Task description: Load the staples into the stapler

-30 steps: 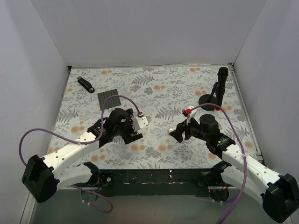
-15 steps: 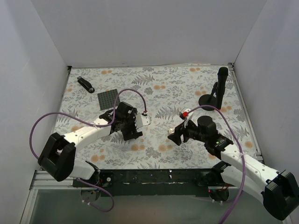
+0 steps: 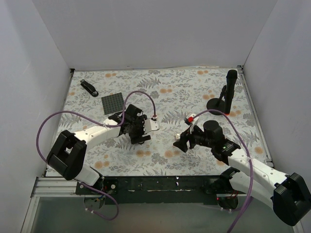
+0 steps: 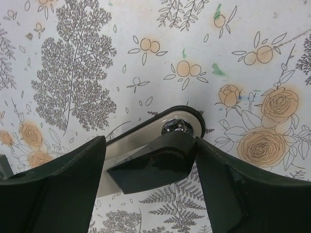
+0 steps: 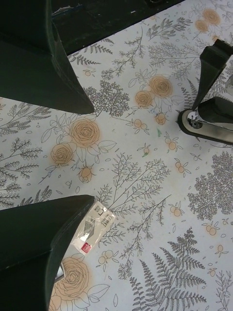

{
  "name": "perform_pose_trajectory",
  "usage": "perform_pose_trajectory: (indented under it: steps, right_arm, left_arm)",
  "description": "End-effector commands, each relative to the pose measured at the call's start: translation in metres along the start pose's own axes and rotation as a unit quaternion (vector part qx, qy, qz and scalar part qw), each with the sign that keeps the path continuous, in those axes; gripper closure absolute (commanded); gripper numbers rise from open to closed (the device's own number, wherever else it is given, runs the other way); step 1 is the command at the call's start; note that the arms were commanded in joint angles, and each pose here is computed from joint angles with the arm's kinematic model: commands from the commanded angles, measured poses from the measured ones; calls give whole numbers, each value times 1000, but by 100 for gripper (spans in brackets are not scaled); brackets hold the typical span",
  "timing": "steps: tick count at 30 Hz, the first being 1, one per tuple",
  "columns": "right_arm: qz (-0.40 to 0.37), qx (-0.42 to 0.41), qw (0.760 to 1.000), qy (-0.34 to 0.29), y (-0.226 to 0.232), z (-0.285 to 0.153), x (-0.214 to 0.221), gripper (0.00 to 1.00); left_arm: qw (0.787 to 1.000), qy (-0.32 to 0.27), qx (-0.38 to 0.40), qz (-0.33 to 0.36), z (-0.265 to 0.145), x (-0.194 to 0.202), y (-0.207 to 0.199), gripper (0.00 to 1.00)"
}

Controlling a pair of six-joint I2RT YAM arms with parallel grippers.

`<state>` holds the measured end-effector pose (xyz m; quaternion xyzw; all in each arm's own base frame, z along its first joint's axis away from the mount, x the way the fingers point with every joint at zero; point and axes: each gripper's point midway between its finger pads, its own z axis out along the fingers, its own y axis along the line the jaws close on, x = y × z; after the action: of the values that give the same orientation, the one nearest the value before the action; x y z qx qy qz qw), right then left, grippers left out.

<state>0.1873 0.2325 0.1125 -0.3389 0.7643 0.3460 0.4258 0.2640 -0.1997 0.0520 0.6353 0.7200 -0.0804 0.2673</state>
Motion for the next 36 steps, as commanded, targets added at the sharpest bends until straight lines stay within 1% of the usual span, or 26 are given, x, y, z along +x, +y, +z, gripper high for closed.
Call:
perform_pose_trajectory:
  steps: [1, 2, 3, 7, 9, 10, 12, 13, 14, 15, 18, 22, 25, 27, 30, 31, 33, 34, 35, 36]
  right_arm:
    - [-15, -13, 1000, -22, 4, 3, -11, 25]
    - [-14, -15, 1000, -21, 5, 3, -9, 25]
    - [-14, -15, 1000, -22, 5, 3, -10, 25]
    - [-14, -16, 999, -25, 6, 3, -12, 25]
    - [-13, -15, 999, -25, 5, 3, -12, 25]
    - [-13, -15, 1000, -25, 5, 3, -11, 25]
    - [-13, -15, 999, -25, 5, 3, -12, 25]
    - [-12, -14, 1000, -25, 5, 4, -11, 25]
    - [-13, -15, 1000, -25, 5, 4, -10, 25]
    - [-11, -16, 1000, -25, 5, 5, -10, 25]
    - [-8, -21, 999, -25, 6, 7, -10, 25]
    - [-8, -25, 999, -23, 7, 9, -8, 25]
    - [-9, -26, 999, -22, 7, 9, -7, 25]
    - [-10, -25, 999, -21, 7, 9, -6, 25]
    - [-10, -25, 999, -20, 7, 8, -4, 25]
    - [-11, -25, 999, -22, 7, 8, -5, 26]
    - [-12, -25, 999, -20, 7, 7, -1, 25]
    - [-14, -26, 999, -23, 8, 7, -3, 26]
    - [-15, -26, 999, -24, 8, 6, -3, 25]
    - [-16, -25, 999, -24, 8, 6, -2, 25]
  left_arm:
    - [999, -50, 19, -3, -6, -29, 2, 34]
    - [998, -54, 21, -6, -7, -31, 2, 36]
    - [998, -51, 26, -9, -5, -30, 0, 41]
    - [999, -32, 28, -19, 1, -19, -3, 54]
    - [998, -40, 31, -26, 0, -25, -2, 59]
    - [997, -48, 40, -38, 1, -30, -5, 63]
    - [996, -64, 41, -51, -1, -42, -1, 66]
    - [994, -68, 47, -75, 1, -46, -3, 66]
    - [993, -70, 48, -83, 2, -50, -3, 70]
    - [992, -76, 47, -91, 3, -57, -1, 71]
    - [989, -70, 58, -117, 11, -65, -10, 75]
    - [987, -63, 60, -138, 21, -78, -20, 76]
    - [986, -54, 56, -146, 26, -87, -29, 76]
    - [988, -46, 58, -132, 29, -91, -39, 73]
    - [990, -47, 49, -126, 25, -95, -41, 60]
    - [990, -51, 35, -123, 20, -97, -35, 53]
    - [992, -52, 24, -115, 13, -97, -32, 46]
    - [993, -60, 11, -103, 6, -101, -26, 41]
    - [993, -63, 6, -95, 2, -101, -24, 34]
    - [994, -63, 4, -87, -1, -100, -24, 31]
